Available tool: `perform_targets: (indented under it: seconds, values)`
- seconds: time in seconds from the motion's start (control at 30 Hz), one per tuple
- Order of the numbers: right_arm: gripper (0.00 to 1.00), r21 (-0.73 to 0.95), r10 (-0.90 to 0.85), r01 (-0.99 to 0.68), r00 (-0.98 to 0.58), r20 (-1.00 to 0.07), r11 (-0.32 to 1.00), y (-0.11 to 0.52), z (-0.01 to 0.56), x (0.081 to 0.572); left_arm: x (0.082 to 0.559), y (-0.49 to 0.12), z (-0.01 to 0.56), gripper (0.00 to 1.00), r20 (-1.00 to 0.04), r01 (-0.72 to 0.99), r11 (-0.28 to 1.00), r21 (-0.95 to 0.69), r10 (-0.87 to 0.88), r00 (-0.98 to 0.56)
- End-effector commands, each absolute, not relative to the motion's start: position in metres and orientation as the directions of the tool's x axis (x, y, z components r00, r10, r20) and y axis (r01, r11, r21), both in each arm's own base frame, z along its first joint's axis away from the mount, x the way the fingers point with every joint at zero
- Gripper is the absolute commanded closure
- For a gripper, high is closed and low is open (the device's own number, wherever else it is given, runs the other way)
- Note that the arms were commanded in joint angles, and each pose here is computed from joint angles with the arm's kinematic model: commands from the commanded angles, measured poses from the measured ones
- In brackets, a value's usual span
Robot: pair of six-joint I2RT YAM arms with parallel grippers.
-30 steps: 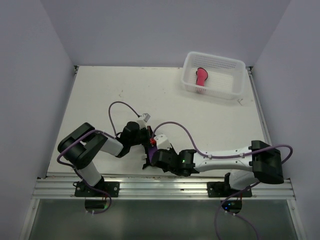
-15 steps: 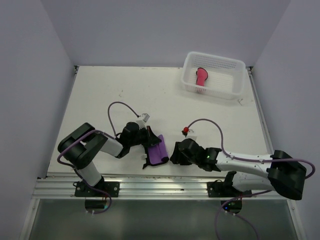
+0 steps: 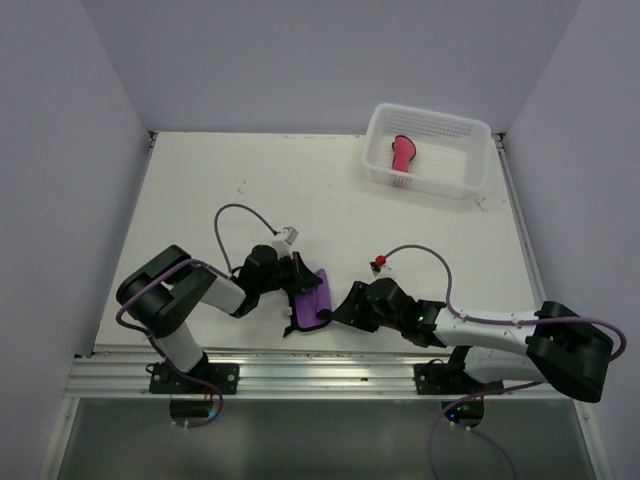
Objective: Roll the towels
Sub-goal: Roll the towel
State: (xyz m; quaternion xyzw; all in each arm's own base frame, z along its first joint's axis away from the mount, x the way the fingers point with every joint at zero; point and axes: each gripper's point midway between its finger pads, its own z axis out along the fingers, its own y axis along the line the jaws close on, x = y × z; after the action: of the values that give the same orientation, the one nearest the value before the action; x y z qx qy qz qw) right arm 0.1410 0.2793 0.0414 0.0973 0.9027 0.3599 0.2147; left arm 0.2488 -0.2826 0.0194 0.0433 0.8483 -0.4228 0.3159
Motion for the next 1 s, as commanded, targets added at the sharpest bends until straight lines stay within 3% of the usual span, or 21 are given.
perform_targets:
  seconds: [0.0, 0.13, 0.33, 0.57, 0.97]
  values:
    - [0.52, 0.708, 0.400, 0.039, -0.846, -0.352, 0.705, 0.274, 0.056, 0.155, 0.233, -0.245, -0.037, 1.00, -0.523, 0.236, 0.783, -0.575, -0.130, -0.842]
    - [0.55, 0.641, 0.411, 0.072, -0.820, -0.399, 0.765, 0.253, 0.055, 0.158, 0.233, -0.246, -0.037, 1.00, -0.522, 0.235, 0.781, -0.578, -0.132, -0.843]
    - [0.57, 0.669, 0.435, 0.064, -0.804, -0.405, 0.741, 0.256, 0.059, 0.165, 0.232, -0.247, -0.037, 1.00, -0.521, 0.237, 0.781, -0.578, -0.129, -0.844]
    - [0.57, 0.713, 0.433, 0.069, -0.834, -0.343, 0.697, 0.279, 0.058, 0.171, 0.231, -0.247, -0.038, 1.00, -0.519, 0.237, 0.782, -0.577, -0.127, -0.845]
    - [0.51, 0.741, 0.428, 0.019, -0.826, -0.366, 0.671, 0.292, 0.072, 0.183, 0.230, -0.248, -0.041, 1.00, -0.510, 0.239, 0.779, -0.580, -0.119, -0.852]
